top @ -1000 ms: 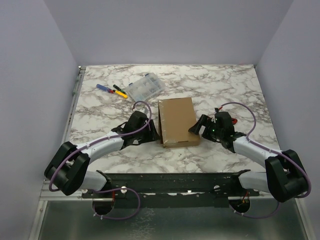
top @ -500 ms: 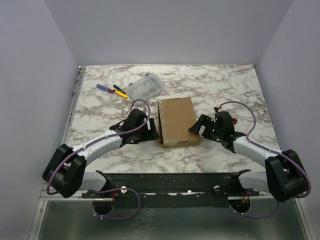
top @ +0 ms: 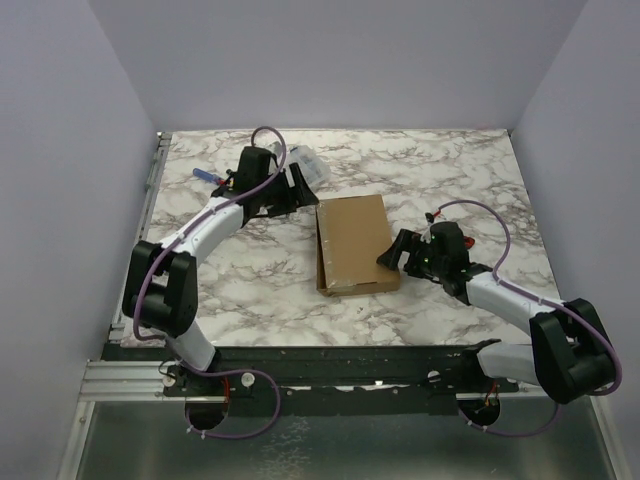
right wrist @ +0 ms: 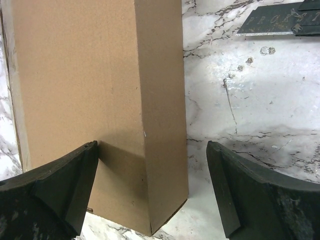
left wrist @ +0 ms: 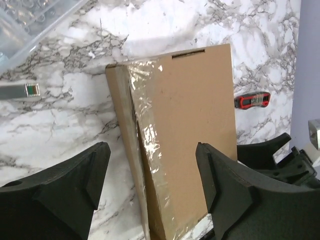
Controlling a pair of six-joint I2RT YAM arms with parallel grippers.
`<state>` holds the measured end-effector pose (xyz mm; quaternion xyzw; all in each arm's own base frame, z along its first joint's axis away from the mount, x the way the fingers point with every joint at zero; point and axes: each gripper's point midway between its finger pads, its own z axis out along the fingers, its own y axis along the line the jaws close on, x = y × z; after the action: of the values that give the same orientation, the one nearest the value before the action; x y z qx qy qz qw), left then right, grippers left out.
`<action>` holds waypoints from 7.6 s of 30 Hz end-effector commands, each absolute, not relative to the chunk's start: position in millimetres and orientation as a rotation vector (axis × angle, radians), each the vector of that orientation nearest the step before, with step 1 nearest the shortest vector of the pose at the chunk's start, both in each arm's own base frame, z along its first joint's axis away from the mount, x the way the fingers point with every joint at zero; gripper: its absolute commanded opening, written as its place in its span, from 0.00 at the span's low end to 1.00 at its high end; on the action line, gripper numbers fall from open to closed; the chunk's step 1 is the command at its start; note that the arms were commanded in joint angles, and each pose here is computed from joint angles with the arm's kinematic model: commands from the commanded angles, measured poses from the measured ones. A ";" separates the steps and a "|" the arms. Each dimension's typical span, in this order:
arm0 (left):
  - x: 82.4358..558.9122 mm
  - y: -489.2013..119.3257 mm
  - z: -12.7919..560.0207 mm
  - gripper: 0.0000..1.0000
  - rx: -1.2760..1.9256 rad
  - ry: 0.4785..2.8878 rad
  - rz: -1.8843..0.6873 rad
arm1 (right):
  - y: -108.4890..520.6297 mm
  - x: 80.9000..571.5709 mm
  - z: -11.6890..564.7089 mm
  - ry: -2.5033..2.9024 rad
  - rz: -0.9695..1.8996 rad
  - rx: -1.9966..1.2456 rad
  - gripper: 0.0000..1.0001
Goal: Unpack the express box
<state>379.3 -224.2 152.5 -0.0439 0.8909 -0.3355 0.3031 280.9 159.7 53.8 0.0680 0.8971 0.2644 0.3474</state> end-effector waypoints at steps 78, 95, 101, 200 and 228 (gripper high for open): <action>409.5 -168.7 40.0 0.30 0.045 2.639 -0.297 | 146.2 270.1 32.4 2.402 0.599 0.203 0.79; 387.0 -215.2 117.2 0.78 0.142 2.457 -0.818 | 150.6 269.5 37.4 2.386 0.631 0.159 0.82; 339.0 -213.5 107.0 0.80 0.096 2.491 -0.937 | 153.3 268.4 39.1 2.382 0.651 0.138 0.82; 263.4 -181.3 257.8 0.00 0.275 2.357 -0.703 | 350.3 283.4 244.6 2.059 0.790 -0.262 0.99; 268.2 -166.1 293.8 0.00 0.338 2.301 -0.581 | 270.3 274.4 115.8 2.281 0.635 0.021 0.87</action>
<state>253.4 -166.4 261.2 0.1148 0.9161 -0.2300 0.3077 293.4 309.8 185.7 0.0088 0.8345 0.3343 0.4379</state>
